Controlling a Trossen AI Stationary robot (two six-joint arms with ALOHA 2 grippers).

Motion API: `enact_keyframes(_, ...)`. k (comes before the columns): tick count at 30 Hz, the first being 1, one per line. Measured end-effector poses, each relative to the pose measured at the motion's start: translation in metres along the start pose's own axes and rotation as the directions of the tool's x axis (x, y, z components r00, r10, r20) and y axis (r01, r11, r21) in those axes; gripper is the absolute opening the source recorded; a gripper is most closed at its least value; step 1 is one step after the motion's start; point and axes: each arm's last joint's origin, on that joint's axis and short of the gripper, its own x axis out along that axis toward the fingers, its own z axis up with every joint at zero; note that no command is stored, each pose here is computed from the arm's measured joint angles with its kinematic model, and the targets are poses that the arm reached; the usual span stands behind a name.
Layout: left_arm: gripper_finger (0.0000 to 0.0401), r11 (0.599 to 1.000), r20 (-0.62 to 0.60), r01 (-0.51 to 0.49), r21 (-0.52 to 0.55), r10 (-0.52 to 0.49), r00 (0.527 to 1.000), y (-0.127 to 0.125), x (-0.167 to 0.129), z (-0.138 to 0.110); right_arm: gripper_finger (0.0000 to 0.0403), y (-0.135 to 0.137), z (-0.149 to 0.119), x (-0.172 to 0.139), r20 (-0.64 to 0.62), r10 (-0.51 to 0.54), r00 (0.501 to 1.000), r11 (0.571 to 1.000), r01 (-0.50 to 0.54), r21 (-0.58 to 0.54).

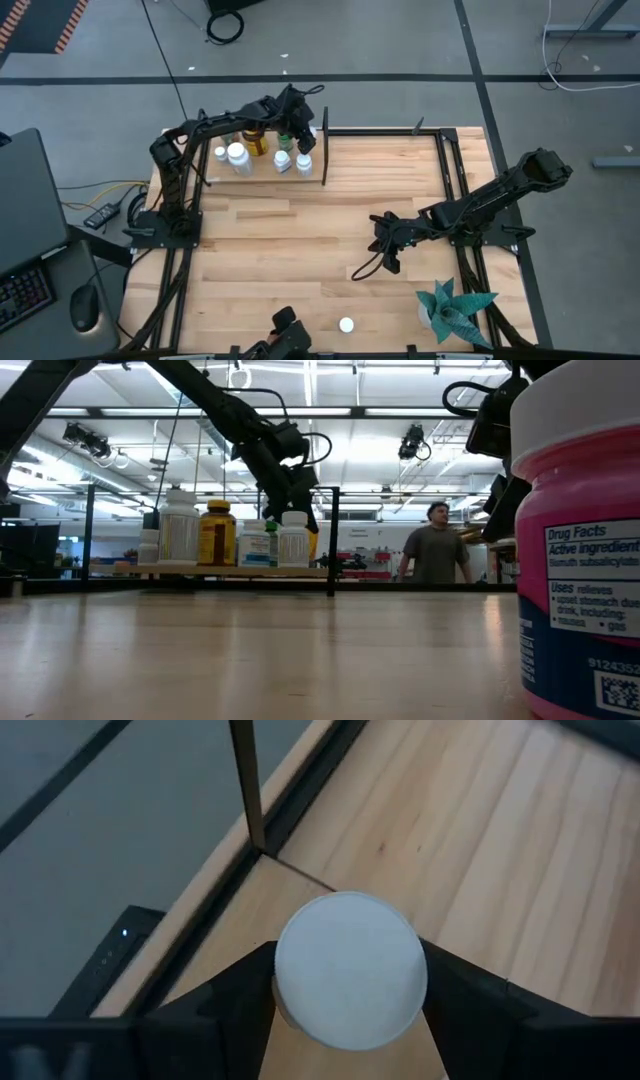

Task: Pick and place medicine bottles onto shelf by color
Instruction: Put the orange pill bottle on the shelf

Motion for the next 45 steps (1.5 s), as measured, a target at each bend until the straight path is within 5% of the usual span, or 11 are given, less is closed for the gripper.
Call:
enact_keyframes(28,0.0229,0.999,-0.034,0.028,-0.038,-0.029,0.999,-0.008,0.023,-0.007,0.002,0.0,0.0,0.0,0.0,0.0,1.0,1.0,0.0,0.007)
enact_keyframes(45,0.0282,0.998,-0.028,0.013,-0.062,-0.015,0.999,-0.008,0.022,-0.007,0.002,0.0,0.0,0.0,-0.001,0.0,1.0,1.0,0.0,0.008)
